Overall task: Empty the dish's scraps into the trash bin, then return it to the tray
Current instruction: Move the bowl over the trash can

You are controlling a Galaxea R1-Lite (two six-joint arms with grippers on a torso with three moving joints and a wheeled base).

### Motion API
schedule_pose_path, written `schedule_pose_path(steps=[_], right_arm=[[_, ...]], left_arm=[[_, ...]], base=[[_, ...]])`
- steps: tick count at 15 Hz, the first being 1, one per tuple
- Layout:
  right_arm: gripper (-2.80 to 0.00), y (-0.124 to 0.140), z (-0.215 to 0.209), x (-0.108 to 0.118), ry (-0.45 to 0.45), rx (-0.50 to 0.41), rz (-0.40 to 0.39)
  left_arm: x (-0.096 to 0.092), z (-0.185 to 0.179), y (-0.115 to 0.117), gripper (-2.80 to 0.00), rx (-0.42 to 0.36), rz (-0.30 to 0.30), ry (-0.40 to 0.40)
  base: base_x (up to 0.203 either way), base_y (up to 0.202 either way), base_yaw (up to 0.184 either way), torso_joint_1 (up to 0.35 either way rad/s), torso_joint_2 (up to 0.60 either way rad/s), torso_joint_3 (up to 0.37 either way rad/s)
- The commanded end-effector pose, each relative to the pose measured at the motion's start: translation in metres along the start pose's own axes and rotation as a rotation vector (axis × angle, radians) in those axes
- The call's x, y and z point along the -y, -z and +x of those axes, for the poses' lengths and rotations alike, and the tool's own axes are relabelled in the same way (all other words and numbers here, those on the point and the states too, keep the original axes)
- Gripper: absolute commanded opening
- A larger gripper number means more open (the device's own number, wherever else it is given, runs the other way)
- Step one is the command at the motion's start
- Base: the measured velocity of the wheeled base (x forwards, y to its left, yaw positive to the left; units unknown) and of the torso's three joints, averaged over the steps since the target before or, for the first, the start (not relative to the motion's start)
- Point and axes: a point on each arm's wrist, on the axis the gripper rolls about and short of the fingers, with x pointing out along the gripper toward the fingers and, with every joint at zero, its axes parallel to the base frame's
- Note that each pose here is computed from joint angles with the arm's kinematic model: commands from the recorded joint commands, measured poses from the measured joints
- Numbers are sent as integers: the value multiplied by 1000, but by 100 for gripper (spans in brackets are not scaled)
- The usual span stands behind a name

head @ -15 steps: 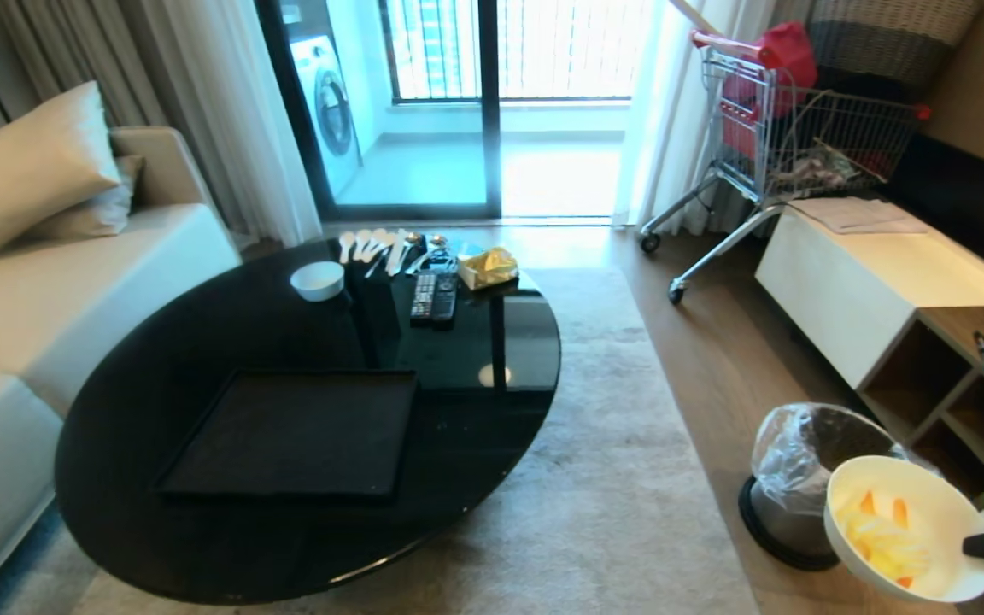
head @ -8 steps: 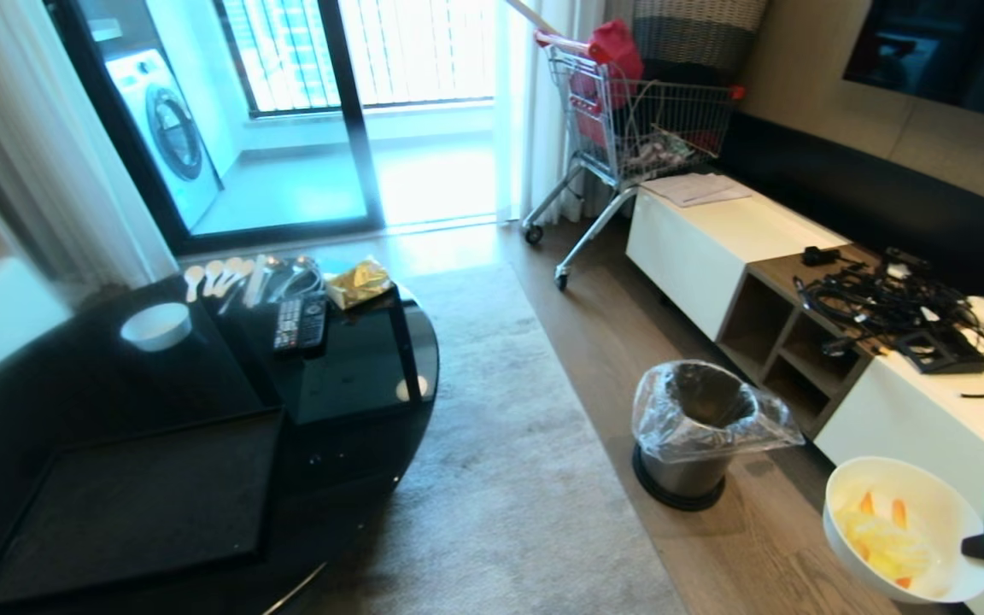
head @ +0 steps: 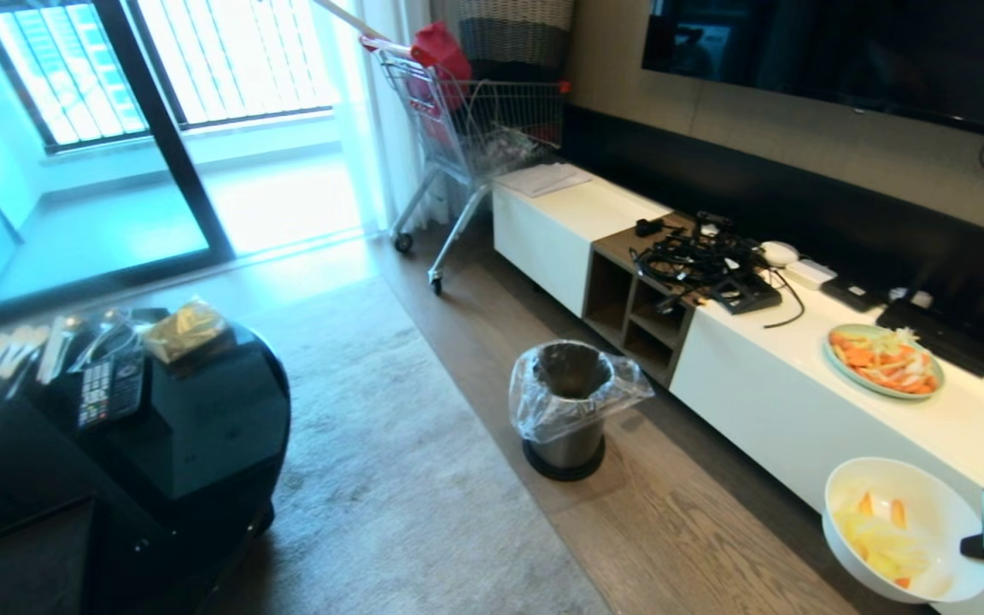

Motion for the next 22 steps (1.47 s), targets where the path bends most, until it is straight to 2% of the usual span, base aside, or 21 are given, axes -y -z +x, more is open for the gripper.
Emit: schedule_pose_path(steps=[1,6,14,22], right_arm=[[-280,2,1,1,5,-11,1],[-280,2,1,1,2,-6,-5],[-280,0,1,0,-1,5,-10],[-280,-3,3,-1,0,3,-50]], left_arm=[[0,0,0,-280,1,-1,-1],[0,0,0,-280,1,-1,-1],[0,0,0,-280,1,-1,-1],[0,0,0,-280,1,-1,-1]], base=[[1,10,-170,2,7,2],[1,9,-140,1,1,3],[0,0,0,0,0,0],[0,0,0,0,0,0]])
